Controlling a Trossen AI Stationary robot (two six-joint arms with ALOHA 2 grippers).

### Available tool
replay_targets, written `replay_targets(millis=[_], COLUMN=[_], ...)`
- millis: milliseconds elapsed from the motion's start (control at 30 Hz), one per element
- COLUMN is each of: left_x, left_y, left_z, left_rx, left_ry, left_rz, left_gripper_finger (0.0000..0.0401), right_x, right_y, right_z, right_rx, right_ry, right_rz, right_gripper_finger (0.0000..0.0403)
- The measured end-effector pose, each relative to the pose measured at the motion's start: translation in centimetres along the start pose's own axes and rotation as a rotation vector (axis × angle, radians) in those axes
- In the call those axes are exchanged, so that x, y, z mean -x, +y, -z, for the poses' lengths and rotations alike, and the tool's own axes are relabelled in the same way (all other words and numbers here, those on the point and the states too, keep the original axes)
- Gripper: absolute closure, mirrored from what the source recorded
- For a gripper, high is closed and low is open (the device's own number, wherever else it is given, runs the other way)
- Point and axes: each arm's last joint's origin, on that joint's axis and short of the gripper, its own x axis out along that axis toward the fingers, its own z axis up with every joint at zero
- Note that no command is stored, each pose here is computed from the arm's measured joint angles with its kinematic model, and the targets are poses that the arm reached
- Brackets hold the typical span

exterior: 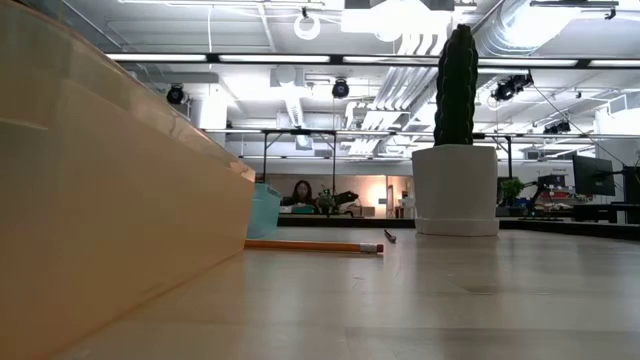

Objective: Sort pens & pencils
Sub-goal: Put the yellow pencil into the orange bin

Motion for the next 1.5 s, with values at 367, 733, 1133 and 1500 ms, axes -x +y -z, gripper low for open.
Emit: replay_targets(millis=[367, 733, 1133, 1500], left_x=[-1.7, -2.7, -2.7, -2.7], left_y=[0.1, 0.1, 0.1, 0.0], left_z=[0.5, 0.4, 0.4, 0.2], left_rx=[0.013, 0.018, 0.019, 0.01], left_ry=[0.018, -0.009, -0.011, -0.03], left_rz=[-0.011, 0.011, 0.011, 0.018], left_gripper_finger=[0.0265, 0.0265, 0.0295, 0.0367], right_x=[0.0, 0.0, 0.0, 0.0], right_y=[0.0, 0.1, 0.1, 0.0], right_z=[-0.1, 0.0, 0.0, 0.0], right_rx=[0.023, 0.028, 0.045, 0.049], right_ry=[-0.008, -0.002, -0.001, -0.003], right_rz=[-0.005, -0.019, -0.022, -0.015], right_gripper_finger=[0.0396, 0.0396, 0.0396, 0.0396])
